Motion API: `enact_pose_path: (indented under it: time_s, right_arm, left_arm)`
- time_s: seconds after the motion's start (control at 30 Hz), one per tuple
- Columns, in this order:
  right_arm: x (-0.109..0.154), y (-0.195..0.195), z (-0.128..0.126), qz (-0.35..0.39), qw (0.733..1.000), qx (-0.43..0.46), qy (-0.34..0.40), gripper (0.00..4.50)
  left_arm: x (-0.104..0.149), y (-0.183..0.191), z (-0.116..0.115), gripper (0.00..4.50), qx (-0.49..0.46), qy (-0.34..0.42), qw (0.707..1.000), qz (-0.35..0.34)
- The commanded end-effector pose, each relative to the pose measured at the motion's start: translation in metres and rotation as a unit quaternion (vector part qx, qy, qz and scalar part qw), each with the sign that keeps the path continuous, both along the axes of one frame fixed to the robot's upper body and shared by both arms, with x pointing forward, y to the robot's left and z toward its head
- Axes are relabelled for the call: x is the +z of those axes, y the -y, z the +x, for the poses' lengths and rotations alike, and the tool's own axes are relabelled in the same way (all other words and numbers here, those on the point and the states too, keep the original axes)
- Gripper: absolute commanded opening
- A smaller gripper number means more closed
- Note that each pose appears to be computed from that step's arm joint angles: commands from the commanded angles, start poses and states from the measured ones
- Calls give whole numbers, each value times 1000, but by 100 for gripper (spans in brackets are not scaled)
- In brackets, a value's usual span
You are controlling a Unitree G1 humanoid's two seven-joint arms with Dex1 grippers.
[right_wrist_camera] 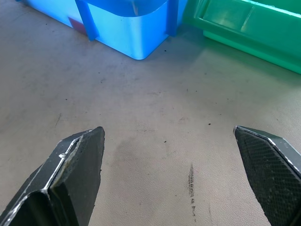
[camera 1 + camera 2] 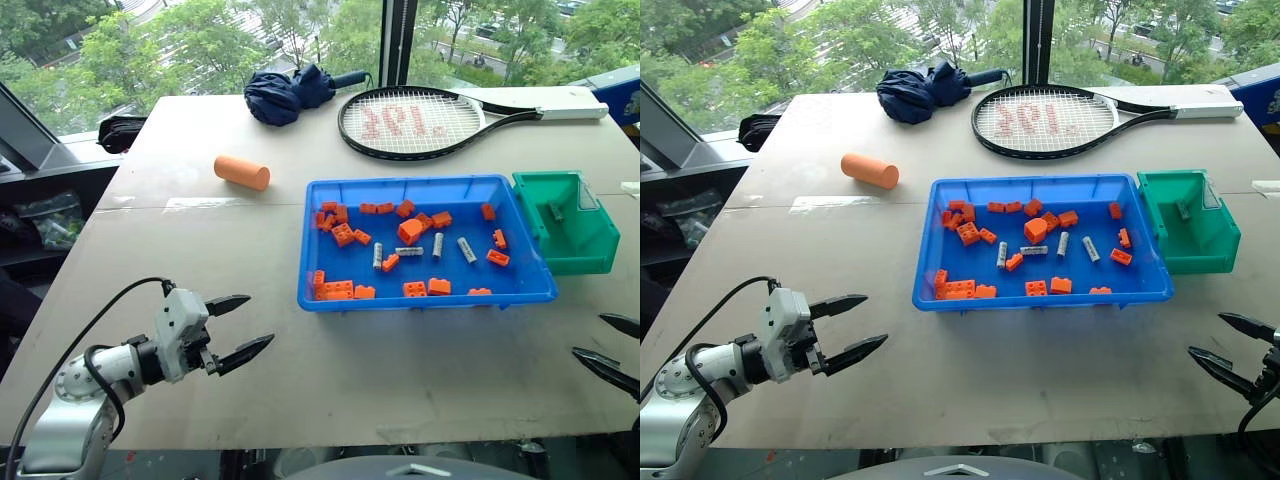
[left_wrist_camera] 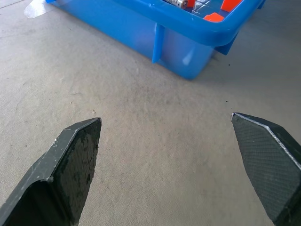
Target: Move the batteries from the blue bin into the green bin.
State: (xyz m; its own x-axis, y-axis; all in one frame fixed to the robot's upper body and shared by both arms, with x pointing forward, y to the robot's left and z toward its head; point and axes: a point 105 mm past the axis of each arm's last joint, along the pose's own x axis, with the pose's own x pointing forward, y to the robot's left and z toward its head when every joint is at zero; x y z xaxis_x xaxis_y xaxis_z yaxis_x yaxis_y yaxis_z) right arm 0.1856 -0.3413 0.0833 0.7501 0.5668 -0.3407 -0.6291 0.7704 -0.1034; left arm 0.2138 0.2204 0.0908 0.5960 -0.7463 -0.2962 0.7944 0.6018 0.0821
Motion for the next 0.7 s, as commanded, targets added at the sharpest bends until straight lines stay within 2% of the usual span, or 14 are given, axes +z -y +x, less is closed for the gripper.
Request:
enact_pose_path:
  time_s: [0.03, 0.7]
  right_arm:
    - [14, 2, 3, -15, 1000, 5, 18, 441]
    - [25, -3, 5, -10, 1000, 6, 17, 441]
  left_arm:
    - [5, 0, 0, 450, -12, 12, 1000, 0]
    - [7, 0, 5, 450, -27, 20, 999, -5]
